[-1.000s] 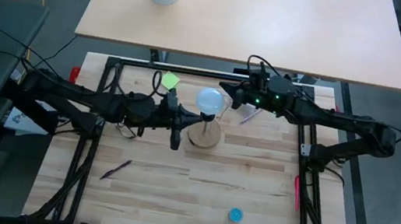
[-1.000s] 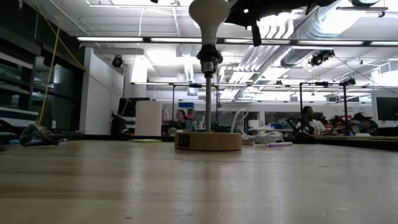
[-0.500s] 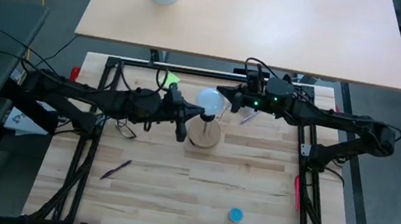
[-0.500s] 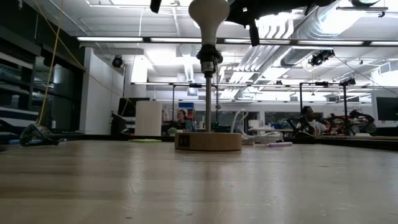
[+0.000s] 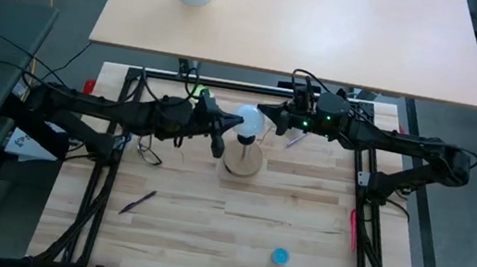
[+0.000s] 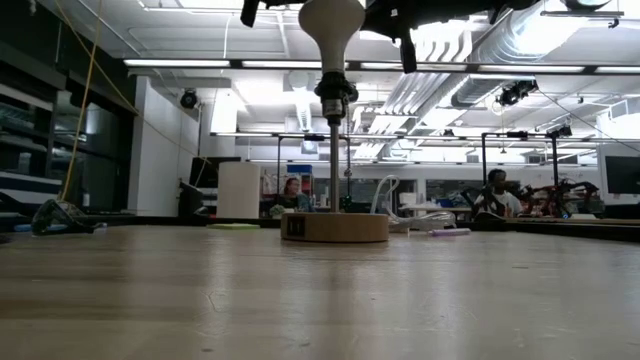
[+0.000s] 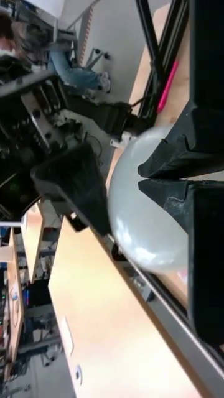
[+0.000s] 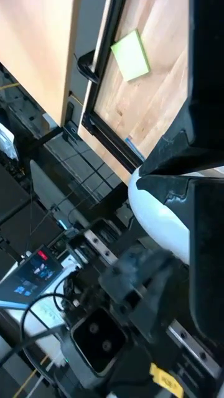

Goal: Screw lightbulb
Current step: Insert the lightbulb into the lamp

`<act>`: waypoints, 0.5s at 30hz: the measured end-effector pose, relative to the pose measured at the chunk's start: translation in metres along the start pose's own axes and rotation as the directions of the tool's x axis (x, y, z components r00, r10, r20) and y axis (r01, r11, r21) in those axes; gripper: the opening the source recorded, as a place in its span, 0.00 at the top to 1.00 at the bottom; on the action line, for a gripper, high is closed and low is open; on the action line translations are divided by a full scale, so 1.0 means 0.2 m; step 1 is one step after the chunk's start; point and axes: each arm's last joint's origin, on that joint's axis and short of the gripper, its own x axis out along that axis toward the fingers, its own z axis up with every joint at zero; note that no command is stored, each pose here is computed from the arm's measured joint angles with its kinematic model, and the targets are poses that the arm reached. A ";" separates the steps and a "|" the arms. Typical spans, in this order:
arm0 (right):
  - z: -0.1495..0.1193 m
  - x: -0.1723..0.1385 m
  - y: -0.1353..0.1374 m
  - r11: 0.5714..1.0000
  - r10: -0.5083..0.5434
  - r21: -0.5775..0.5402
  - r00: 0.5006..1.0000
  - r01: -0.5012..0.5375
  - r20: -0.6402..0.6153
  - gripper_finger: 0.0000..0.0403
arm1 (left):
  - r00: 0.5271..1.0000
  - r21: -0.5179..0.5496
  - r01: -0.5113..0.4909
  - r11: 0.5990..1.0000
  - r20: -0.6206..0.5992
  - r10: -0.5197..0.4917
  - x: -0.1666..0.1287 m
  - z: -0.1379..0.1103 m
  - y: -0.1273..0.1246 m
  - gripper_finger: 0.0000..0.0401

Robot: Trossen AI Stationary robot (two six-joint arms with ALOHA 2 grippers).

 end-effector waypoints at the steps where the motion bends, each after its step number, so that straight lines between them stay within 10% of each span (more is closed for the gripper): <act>1: 0.00 0.00 0.00 1.000 0.004 0.000 1.000 -0.004 -0.003 1.00 | 1.000 0.006 -0.007 1.000 0.001 0.007 0.00 0.00 0.01 1.00; 15: 0.00 -0.06 0.04 1.000 0.018 -0.001 0.999 -0.019 -0.046 1.00 | 0.998 0.050 -0.063 0.997 -0.002 0.063 0.03 0.00 0.07 1.00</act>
